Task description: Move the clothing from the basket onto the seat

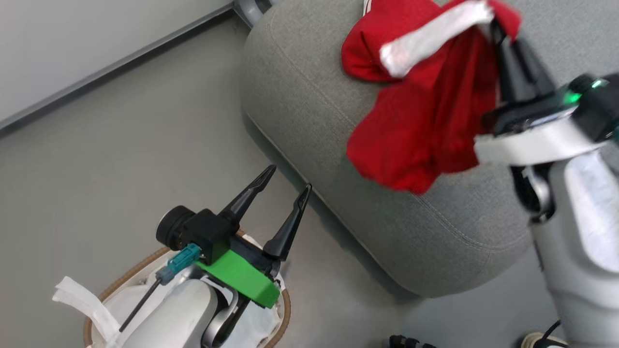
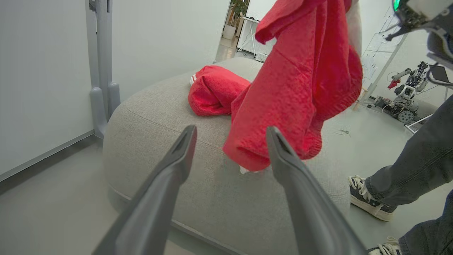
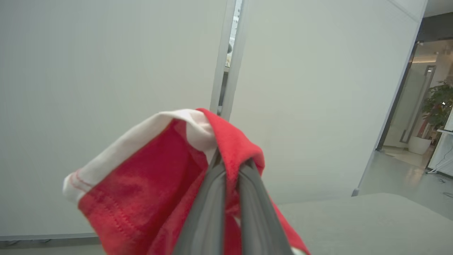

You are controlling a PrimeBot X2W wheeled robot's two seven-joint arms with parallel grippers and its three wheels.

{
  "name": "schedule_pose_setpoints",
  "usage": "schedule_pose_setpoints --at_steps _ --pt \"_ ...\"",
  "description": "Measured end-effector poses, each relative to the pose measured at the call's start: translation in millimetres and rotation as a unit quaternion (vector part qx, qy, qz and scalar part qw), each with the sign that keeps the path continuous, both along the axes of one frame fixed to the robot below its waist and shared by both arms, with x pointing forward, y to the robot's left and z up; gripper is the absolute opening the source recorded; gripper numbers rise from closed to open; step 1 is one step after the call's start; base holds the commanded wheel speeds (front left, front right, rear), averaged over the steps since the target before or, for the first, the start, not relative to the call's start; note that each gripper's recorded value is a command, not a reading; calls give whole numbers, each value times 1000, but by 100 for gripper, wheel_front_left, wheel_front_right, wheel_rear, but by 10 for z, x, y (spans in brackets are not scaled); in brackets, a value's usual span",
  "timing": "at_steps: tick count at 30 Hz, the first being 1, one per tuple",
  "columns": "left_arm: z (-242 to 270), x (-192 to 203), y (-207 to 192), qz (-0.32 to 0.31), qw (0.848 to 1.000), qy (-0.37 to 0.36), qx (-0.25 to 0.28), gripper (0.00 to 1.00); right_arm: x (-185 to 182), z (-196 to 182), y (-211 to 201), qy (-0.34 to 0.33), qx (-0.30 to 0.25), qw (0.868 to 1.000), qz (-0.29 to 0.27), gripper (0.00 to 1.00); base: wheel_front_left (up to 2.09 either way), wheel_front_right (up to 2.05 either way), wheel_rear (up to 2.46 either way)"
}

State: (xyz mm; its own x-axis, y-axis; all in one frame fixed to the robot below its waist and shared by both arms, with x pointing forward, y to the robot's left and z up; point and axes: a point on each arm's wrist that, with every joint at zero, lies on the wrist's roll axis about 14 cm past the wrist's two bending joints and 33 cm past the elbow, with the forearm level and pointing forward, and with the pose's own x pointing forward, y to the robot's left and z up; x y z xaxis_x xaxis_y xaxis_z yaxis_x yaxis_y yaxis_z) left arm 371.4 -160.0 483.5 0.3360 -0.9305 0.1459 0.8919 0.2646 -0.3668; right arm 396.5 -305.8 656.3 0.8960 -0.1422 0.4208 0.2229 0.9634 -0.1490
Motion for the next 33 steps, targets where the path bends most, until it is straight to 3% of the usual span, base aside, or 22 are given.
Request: schedule_pose_setpoints --at_steps 5,11,15,20,24,29,32,33 --pt "-220 109 54 0 1000 18 7 100 254 622 -239 -47 -98 994 -21 0 0 0 0" --pt "-453 251 147 6 999 38 11 100 603 1140 -490 -91 -135 985 -49 0 0 0 0" --pt "-593 340 220 13 999 49 14 100 848 1183 -623 -78 -163 981 -71 0 0 0 0" --pt "-767 449 349 28 998 60 23 100 1141 761 -844 -21 -156 983 -99 0 0 0 0" --pt "-878 519 460 44 996 69 31 100 1266 -14 -1030 64 -117 984 -119 0 0 0 0" --pt "-960 579 576 61 994 77 38 100 1103 -1054 -1259 183 -67 969 -151 0 0 0 0" --pt "-1003 607 646 71 993 82 45 100 977 -1457 -1252 226 -42 961 -156 1 0 0 0" --pt "-1004 613 660 73 993 82 46 100 925 -1546 -1246 233 -34 959 -158 11 0 0 0"
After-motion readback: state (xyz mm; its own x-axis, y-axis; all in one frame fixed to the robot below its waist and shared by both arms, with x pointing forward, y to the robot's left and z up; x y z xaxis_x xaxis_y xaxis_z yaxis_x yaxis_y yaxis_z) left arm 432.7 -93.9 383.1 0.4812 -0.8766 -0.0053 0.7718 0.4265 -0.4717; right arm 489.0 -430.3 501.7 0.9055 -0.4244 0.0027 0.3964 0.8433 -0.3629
